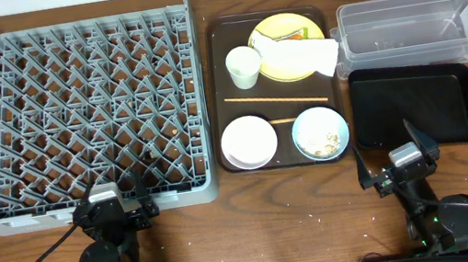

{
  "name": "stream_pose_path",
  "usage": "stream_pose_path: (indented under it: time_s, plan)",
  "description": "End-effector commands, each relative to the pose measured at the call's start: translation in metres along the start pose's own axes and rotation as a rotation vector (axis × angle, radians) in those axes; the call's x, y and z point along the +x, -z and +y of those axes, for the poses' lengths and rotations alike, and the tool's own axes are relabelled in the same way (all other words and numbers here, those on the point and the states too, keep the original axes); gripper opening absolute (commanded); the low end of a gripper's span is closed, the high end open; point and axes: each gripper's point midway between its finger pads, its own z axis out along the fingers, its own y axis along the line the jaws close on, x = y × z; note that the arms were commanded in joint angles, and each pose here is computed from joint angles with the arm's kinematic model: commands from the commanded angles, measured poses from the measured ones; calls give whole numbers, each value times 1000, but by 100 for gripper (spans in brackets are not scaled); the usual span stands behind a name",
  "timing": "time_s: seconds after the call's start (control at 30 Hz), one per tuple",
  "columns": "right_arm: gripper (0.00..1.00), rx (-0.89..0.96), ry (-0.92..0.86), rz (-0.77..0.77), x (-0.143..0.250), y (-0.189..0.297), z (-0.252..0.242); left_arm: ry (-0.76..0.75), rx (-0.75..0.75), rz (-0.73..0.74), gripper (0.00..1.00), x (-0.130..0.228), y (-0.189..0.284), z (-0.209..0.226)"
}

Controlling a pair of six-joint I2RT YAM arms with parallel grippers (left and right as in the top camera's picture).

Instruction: Sort waste into correct bins and load items into the dishwasher

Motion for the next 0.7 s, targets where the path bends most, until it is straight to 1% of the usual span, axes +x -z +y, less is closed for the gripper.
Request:
stream_pose_path:
  time_s: [0.0, 0.6, 0.67]
  plan:
    - [99, -11, -9, -4, 0, 0, 3, -12, -14, 30, 89, 13, -3, 3]
    - [99, -11, -9, -4, 0, 0, 3, -12, -14, 31, 89, 13, -3, 3]
    - [99, 22, 51, -7, -1, 0, -3, -12, -14, 30, 89, 13, -3, 3]
